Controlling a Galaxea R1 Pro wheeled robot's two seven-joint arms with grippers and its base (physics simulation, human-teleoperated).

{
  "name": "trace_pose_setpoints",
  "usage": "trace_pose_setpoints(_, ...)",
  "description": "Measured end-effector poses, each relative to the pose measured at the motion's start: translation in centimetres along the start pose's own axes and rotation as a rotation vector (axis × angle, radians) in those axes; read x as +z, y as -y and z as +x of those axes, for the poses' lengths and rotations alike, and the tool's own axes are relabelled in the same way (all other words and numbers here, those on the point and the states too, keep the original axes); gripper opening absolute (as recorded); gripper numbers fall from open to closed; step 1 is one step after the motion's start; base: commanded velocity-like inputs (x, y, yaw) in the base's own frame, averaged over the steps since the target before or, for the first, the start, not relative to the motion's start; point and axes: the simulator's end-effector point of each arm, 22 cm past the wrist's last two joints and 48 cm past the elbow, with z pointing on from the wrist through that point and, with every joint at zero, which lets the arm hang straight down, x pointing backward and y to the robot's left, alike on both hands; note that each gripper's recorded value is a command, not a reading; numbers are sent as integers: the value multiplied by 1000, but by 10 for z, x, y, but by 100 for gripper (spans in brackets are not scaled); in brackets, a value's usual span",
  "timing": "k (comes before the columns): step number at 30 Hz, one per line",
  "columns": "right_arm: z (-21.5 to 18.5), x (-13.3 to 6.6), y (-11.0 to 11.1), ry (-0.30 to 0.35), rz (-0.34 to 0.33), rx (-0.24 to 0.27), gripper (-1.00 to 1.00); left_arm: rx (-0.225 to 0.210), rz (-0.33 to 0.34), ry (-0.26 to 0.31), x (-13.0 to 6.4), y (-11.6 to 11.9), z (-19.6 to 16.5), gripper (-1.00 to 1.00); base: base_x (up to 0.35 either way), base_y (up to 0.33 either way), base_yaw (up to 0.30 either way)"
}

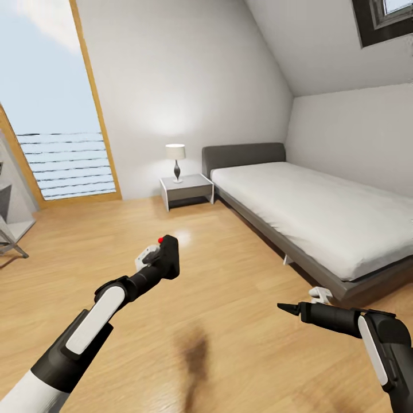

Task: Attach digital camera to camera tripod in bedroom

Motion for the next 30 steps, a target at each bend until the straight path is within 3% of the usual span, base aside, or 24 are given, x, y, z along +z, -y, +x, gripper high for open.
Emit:
trace_pose_setpoints(18,-23,-24,-21,61,-13,-40,100,20,61,47,-25,35,-21,-100,0,0,0)
trace_pose_setpoints(21,-28,-27,-24,64,-13,-42,100,-7,76,32,-27,42,-22,-100,0,0,0)
trace_pose_setpoints(22,-31,-28,-25,65,-13,-41,100,-53,96,8,-28,47,-19,-100,0,0,0)
trace_pose_setpoints(25,-36,-31,-28,66,-14,-41,100,-64,100,3,-30,52,-24,-100,0,0,0)
trace_pose_setpoints(30,-46,-35,-33,65,-13,-41,100,-92,57,-17,-24,39,-28,-100,0,0,0)
